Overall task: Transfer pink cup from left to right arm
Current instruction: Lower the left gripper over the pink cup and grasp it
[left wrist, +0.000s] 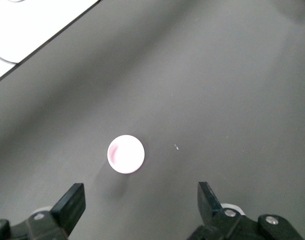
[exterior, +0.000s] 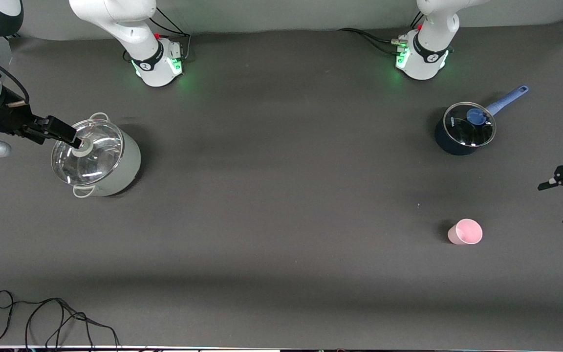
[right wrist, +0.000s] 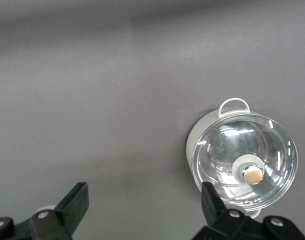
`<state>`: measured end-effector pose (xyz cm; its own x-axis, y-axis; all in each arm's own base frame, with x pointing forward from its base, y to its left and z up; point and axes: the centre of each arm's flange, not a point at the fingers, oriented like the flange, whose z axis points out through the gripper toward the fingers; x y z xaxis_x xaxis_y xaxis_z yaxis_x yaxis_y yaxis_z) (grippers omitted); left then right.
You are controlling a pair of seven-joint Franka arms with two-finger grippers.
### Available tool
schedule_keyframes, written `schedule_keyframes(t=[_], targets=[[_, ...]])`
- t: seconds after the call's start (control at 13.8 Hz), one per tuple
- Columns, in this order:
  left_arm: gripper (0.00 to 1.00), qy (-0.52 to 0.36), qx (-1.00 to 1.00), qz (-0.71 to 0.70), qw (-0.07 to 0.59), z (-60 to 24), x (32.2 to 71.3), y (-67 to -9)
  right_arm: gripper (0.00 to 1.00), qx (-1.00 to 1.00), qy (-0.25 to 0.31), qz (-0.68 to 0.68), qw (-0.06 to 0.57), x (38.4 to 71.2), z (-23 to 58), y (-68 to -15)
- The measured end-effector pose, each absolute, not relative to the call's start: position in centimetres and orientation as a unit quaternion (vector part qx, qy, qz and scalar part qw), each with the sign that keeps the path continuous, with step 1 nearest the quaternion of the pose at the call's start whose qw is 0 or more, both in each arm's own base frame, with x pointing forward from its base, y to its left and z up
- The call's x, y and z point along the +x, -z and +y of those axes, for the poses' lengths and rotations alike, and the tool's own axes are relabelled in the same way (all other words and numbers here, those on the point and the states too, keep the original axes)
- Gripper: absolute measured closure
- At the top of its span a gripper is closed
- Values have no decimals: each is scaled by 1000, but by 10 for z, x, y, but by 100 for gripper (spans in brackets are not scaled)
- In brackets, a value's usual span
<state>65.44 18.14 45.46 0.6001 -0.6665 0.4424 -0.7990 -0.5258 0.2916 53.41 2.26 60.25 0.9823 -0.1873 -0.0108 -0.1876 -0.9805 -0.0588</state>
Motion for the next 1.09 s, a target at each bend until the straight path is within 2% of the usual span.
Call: schedule_keyframes(t=[0.29,0.43,0.72,1.09], targets=[[0,-231,800,-450,324,242,652,-329,0,-995,-4,94,30,534,23,-602],[0,-298,759,-467,342,266,641,-263,0,-995,-5,94,30,534,23,-602],[0,-399,700,-484,341,277,618,-161,0,-995,-6,93,29,534,23,-601],[0,-498,656,-468,320,253,609,-97,0,-995,-6,91,29,534,26,-601]])
